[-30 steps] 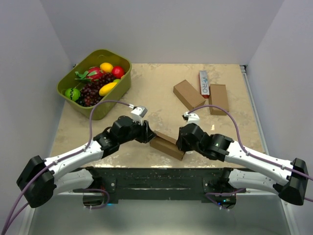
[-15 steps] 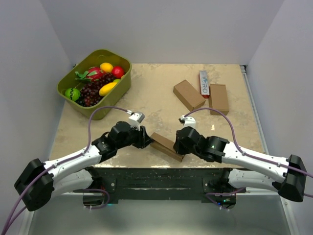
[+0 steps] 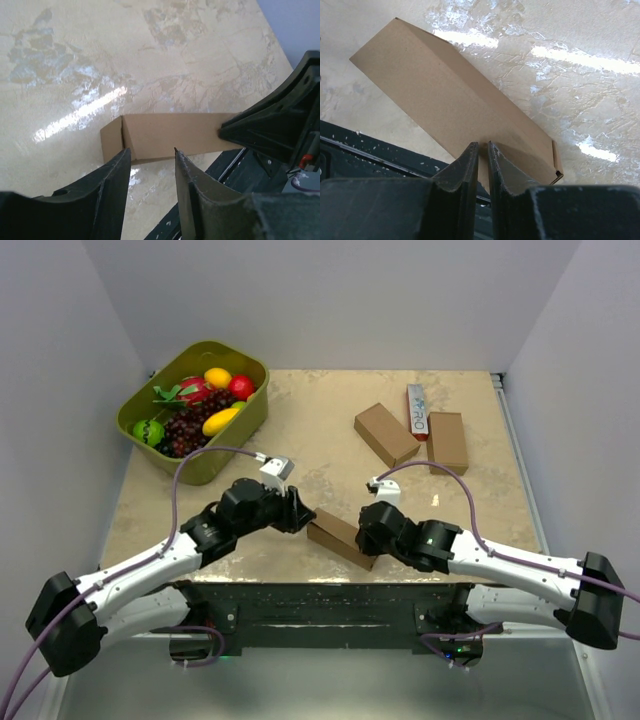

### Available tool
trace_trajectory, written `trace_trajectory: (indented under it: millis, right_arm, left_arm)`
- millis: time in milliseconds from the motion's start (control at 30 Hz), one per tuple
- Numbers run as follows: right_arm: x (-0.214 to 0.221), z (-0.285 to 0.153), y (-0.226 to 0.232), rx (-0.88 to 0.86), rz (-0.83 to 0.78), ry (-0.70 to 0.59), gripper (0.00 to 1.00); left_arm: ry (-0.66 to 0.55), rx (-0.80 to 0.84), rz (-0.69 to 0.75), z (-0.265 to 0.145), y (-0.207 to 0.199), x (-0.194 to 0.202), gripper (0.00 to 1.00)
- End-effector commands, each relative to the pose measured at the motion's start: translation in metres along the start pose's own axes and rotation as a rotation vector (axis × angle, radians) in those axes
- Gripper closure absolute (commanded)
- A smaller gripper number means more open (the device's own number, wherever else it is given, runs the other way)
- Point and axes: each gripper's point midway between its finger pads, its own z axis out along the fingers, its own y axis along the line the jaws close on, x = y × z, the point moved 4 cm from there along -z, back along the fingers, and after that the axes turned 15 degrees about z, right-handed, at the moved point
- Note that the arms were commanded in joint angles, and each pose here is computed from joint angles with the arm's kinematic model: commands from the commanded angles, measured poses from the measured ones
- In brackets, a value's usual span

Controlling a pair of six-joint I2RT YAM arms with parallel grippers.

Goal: Fold the paper box

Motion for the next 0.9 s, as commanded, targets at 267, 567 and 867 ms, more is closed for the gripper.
trace_trajectory:
  millis: [267,567,867]
  right_arm:
    - [0.021,0.009,-0.026,0.101,-0.032,0.057,0.82]
    - [0.022,0.010,-0.026,0.100,-0.033,0.057,0.82]
    - [0.013,-0.002,-0.015,0.072,-0.010,0.053,0.53]
  left_arm:
    - [-0.005,-0.040,0.018,0.022,0.013,-0.007,0.56]
    - [0.128,-0.044,-0.016,0.026,0.023,0.053,0.64]
    - [0.171,-0.037,-0.028,0.021,0.027,0.080,0.70]
